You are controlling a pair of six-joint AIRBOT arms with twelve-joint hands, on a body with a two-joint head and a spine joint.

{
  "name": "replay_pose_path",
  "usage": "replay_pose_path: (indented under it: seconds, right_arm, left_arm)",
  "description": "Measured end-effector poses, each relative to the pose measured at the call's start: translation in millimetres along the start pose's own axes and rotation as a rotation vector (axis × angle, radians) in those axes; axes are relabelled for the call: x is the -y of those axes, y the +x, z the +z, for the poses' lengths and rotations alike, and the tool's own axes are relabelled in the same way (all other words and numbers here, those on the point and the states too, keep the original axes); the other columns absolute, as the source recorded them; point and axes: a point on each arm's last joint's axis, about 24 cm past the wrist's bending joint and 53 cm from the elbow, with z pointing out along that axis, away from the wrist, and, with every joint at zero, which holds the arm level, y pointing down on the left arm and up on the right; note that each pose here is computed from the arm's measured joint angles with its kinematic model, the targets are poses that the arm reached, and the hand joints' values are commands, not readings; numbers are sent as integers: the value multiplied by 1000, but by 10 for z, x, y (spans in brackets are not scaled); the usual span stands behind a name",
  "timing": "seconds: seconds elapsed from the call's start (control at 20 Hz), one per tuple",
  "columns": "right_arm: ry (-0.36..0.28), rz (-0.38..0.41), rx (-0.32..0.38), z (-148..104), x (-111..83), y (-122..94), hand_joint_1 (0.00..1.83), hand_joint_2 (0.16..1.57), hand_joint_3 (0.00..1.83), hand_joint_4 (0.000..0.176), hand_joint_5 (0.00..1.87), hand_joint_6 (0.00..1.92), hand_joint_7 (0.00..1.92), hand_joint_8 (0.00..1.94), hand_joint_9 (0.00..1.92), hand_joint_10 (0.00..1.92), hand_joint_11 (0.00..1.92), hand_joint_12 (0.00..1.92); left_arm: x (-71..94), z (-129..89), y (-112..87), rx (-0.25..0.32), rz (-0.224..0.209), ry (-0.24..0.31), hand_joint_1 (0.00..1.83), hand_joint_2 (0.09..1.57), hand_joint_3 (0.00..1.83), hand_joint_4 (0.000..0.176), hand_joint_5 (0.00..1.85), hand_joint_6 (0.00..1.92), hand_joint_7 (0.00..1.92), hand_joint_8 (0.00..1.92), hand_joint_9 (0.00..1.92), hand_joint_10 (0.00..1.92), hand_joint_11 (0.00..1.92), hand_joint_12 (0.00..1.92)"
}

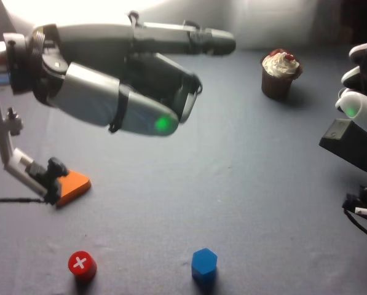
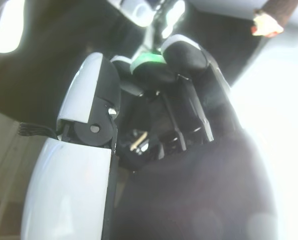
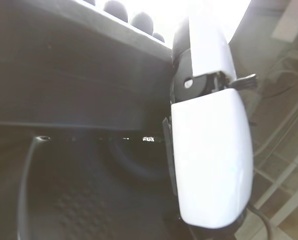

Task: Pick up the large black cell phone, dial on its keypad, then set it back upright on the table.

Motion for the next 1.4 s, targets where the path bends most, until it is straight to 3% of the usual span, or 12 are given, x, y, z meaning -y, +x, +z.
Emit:
replay_pose_path:
  seconds: [0.2, 0.35, 0.45, 0.6, 0.8, 1.0, 1.1, 1.15, 1.2, 1.25, 1.3, 1.4]
  right_arm:
    - [-15, 12, 21, -29, 7, -30, 1384, 1097, 0, 0, 884, 1017, 1025, 788, 1056, 1099, 1012, 1021]
    - [-11, 12, 49, -63, 21, -103, 1382, 1104, 1, 0, 865, 1037, 1014, 810, 1041, 1123, 992, 1046]
    - [4, 54, 61, -124, 56, -129, 1382, 1105, 0, 0, 863, 1043, 1012, 813, 1037, 1127, 986, 1043]
    - [53, 111, 12, -176, 142, -41, 1381, 1108, 0, 0, 852, 1059, 1004, 834, 1035, 1125, 995, 1040]
    - [86, 170, 19, -148, 158, -105, 1381, 1107, 0, 0, 867, 1045, 1005, 827, 1031, 1137, 986, 1049]
    - [142, 191, -37, -132, 188, -82, 1384, 1095, 0, 0, 890, 1020, 1043, 750, 1052, 1104, 1004, 1025]
    - [184, 189, -89, -139, 210, -43, 1384, 1096, 0, 0, 892, 1013, 1033, 774, 1047, 1113, 1004, 1021]
    - [192, 189, -94, -141, 213, -49, 1470, 1091, 1, 0, 883, 955, 1018, 757, 1044, 998, 908, 1432]
    - [196, 196, -100, -132, 203, -68, 1487, 1091, 1, 0, 882, 946, 1010, 761, 1044, 970, 890, 1511]
    - [203, 191, -112, -122, 200, -76, 1402, 1103, 3, 0, 867, 1031, 1002, 822, 1037, 1093, 934, 1225]
    - [204, 174, -127, -104, 184, -98, 1385, 1105, 0, 0, 868, 1051, 1014, 808, 1034, 1118, 974, 1101]
    - [200, 162, -131, -83, 166, -125, 1383, 1099, 0, 0, 871, 1044, 1036, 770, 1047, 1109, 1002, 1050]
  left_arm:
    - [-29, 25, 53, -5, -21, -5, 1320, 1237, 0, 18, 161, 8, 725, 1475, 725, 1921, 579, 1921]
    - [-64, -8, 31, 4, -19, -18, 1316, 1245, 2, 12, 148, 2, 708, 1506, 766, 1921, 625, 1921]
    - [-83, -24, -1, 16, -9, -27, 1315, 1249, 4, 11, 146, 1, 701, 1516, 755, 1921, 633, 1921]
    - [-68, -23, 5, 14, -17, -20, 1324, 1232, 0, 5, 163, 3, 734, 1470, 767, 1921, 644, 1921]
    - [-75, -23, 8, 12, -10, -23, 1323, 1231, 0, 1, 177, 4, 738, 1464, 744, 1921, 620, 1921]
    - [-79, -23, 13, 11, -7, -25, 1316, 1221, 0, 0, 258, 14, 759, 1414, 696, 1921, 625, 1921]
    - [-90, -23, 15, 9, -2, -30, 1272, 1268, 7, 0, 338, 16, 680, 1490, 619, 1812, 535, 1921]
    - [-95, -24, 16, 9, 0, -32, 907, 1258, 1, 0, 377, 11, 628, 1130, 571, 1667, 483, 1921]
    - [-103, -19, 22, 7, 3, -35, 746, 1266, 1, 0, 381, 3, 643, 920, 540, 1566, 431, 1921]
    - [-113, -20, 27, 5, 7, -39, 666, 1230, 0, 0, 385, 1, 669, 698, 523, 1413, 380, 1866]
    - [-125, -19, 29, 4, 11, -44, 550, 1246, 1, 0, 388, 1, 718, 459, 545, 1225, 349, 1756]
    - [-127, -13, 36, 1, 9, -44, 389, 1270, 1, 0, 396, 0, 775, 164, 581, 893, 342, 1539]
